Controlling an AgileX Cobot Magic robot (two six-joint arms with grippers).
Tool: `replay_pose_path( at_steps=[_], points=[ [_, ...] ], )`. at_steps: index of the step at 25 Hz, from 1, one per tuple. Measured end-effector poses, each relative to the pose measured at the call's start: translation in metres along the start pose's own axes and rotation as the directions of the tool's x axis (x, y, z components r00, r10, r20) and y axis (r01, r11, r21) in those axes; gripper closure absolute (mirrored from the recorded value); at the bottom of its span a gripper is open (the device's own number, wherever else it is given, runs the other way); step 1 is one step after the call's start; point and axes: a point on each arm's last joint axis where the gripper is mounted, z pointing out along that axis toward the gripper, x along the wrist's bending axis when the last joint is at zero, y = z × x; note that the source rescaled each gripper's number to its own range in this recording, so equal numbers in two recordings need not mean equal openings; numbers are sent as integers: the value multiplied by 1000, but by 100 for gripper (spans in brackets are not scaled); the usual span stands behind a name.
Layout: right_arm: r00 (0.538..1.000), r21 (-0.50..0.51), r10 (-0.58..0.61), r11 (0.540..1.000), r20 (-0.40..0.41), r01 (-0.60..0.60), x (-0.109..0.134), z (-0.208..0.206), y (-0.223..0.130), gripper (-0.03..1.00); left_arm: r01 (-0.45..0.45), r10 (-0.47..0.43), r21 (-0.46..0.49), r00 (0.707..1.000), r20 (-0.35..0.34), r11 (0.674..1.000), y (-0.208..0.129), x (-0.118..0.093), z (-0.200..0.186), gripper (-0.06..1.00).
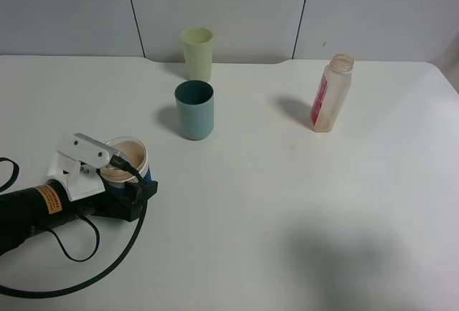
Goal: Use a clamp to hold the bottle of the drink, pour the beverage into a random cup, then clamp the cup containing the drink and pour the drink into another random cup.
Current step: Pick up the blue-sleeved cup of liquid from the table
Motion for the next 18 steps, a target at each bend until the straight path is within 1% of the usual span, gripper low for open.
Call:
replay_pose_path(
  at_steps=[6, 11, 12, 13, 16, 18],
  points=[
    [1000, 0, 1, 1000, 0, -1, 0, 0, 0, -3, -3, 3, -4, 1000, 5, 1000, 1, 0, 8, 56],
    [1000, 0, 1, 1000, 0, -1, 0, 0, 0, -3, -14, 14, -23, 1000, 24, 1000, 6, 0, 19, 56],
    [1000, 0, 1, 1000, 0, -1, 0, 0, 0, -3, -15, 15, -31, 1000, 26, 999, 7, -1, 21, 58],
    [1000, 0, 1, 1000, 0, -1, 0, 0, 0, -3, -15, 15, -31, 1000, 26, 999, 7, -1, 21, 66],
    [1000, 0, 1, 1000, 0, -1, 0, 0, 0, -3, -15, 15, -31, 1000, 26, 999, 7, -1, 21, 77],
    [1000, 0, 1, 1000, 0, -1, 0, 0, 0, -3, -16, 16, -31, 1000, 26, 999, 7, -1, 21, 78]
  ],
)
